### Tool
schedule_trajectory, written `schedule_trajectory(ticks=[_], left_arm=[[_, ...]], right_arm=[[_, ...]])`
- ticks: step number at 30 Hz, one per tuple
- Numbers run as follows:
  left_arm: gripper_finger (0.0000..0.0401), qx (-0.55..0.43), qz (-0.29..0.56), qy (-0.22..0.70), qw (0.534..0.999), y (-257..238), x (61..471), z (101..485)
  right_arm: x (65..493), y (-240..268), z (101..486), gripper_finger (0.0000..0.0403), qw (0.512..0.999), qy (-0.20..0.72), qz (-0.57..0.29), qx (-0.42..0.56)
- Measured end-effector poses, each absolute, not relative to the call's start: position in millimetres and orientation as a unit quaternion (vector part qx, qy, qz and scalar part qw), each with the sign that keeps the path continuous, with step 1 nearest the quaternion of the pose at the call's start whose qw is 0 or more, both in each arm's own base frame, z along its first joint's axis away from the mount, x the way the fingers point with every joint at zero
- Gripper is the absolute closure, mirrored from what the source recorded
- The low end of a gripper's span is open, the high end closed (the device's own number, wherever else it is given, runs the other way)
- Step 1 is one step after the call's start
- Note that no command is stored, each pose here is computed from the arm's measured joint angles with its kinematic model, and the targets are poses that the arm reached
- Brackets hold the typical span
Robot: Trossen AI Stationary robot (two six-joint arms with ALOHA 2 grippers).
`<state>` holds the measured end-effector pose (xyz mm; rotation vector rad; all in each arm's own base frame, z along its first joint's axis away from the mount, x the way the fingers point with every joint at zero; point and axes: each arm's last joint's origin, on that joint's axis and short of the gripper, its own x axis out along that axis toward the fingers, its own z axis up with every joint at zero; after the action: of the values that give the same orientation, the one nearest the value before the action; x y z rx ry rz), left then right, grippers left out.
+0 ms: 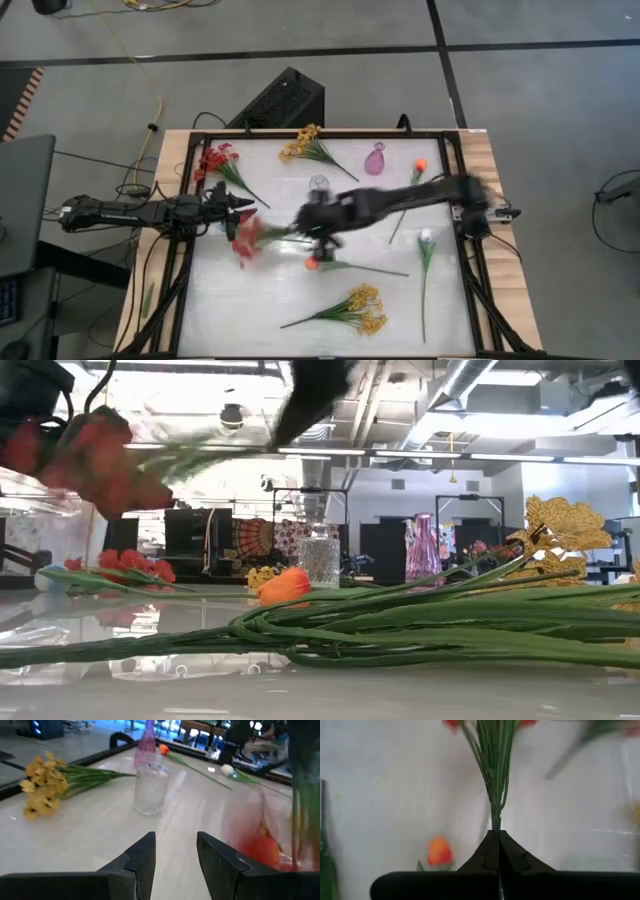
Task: Sort flowers into vase by color
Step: Put the bottom red flower into the pink flower vase
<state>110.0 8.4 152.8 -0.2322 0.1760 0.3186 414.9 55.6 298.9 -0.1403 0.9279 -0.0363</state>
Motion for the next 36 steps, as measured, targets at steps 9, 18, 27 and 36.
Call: schedule_trajectory(ticks=[9,18,27,36], left_arm=[[0.0269,-0.116,0.169,0.093,0.974,8.9,110.7,151.5],[0.0269,-0.107,0.237,0.079,0.962,12.8,109.6,152.4],[0.0269,-0.097,0.299,0.067,0.947,16.1,107.8,153.2],[0.0269,-0.09,0.295,0.07,0.949,15.9,108.0,153.1]], right_arm=[[254.2,-16.2,285.7,0.0385,0.965,0.125,-0.229,0.031],[180.6,-81.0,227.0,0.0385,0.906,-0.15,-0.392,0.052],[196.8,-119.6,220.9,0.0386,0.895,-0.213,-0.391,0.023],[213.1,-139.3,208.3,0.0386,0.878,-0.213,-0.428,-0.01]])
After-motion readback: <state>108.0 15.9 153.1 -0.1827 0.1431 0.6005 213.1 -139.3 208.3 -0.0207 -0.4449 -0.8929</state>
